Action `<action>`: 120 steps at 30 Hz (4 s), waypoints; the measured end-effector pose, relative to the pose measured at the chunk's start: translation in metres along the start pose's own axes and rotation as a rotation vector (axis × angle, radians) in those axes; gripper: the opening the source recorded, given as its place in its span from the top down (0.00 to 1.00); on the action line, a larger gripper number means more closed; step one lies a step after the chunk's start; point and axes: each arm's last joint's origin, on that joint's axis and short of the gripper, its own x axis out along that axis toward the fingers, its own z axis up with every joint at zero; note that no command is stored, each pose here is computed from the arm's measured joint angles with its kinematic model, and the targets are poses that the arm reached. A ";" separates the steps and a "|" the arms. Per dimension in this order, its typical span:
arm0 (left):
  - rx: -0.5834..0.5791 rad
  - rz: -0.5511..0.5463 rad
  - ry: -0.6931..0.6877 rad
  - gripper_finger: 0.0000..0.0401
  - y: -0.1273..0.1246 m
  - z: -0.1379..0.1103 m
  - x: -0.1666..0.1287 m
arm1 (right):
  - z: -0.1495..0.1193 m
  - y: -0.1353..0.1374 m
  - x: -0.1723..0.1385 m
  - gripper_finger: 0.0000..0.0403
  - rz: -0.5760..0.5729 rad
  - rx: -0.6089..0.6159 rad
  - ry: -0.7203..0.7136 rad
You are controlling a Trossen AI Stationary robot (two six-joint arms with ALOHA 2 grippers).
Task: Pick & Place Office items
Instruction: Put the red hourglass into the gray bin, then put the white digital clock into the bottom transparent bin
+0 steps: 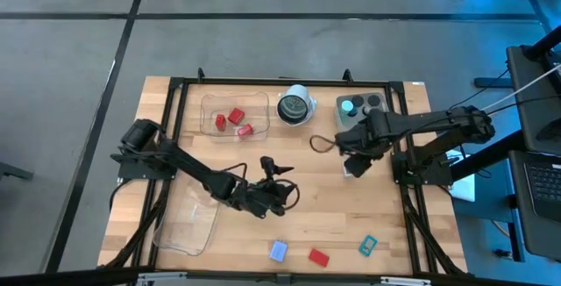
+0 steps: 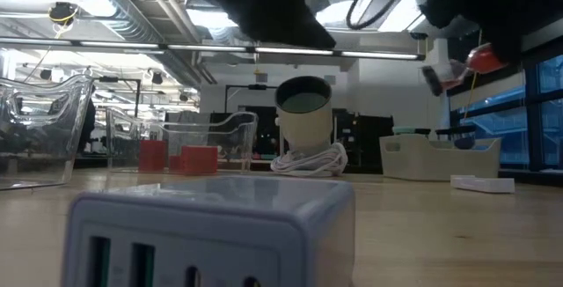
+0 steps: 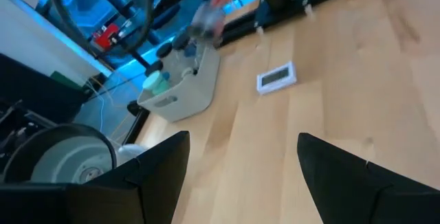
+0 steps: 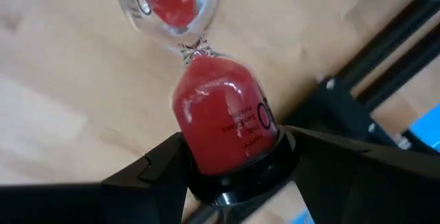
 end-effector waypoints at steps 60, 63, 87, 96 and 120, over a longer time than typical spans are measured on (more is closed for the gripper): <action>0.087 0.446 -0.001 0.33 -0.030 0.007 -0.072 | 0.117 -0.075 0.070 0.47 -0.354 0.168 0.183; 0.087 0.446 -0.001 0.33 -0.030 0.007 -0.072 | 0.117 -0.074 0.070 0.47 -0.362 0.176 0.175; 0.077 0.443 -0.004 0.33 -0.030 0.007 -0.072 | 0.119 -0.059 0.078 0.47 -0.360 0.205 0.183; 0.077 0.443 -0.004 0.33 -0.030 0.007 -0.072 | 0.122 -0.052 0.088 0.47 -0.417 0.154 0.200; 0.078 0.443 -0.003 0.33 -0.030 0.007 -0.072 | 0.124 -0.053 0.088 0.42 -0.470 0.119 0.151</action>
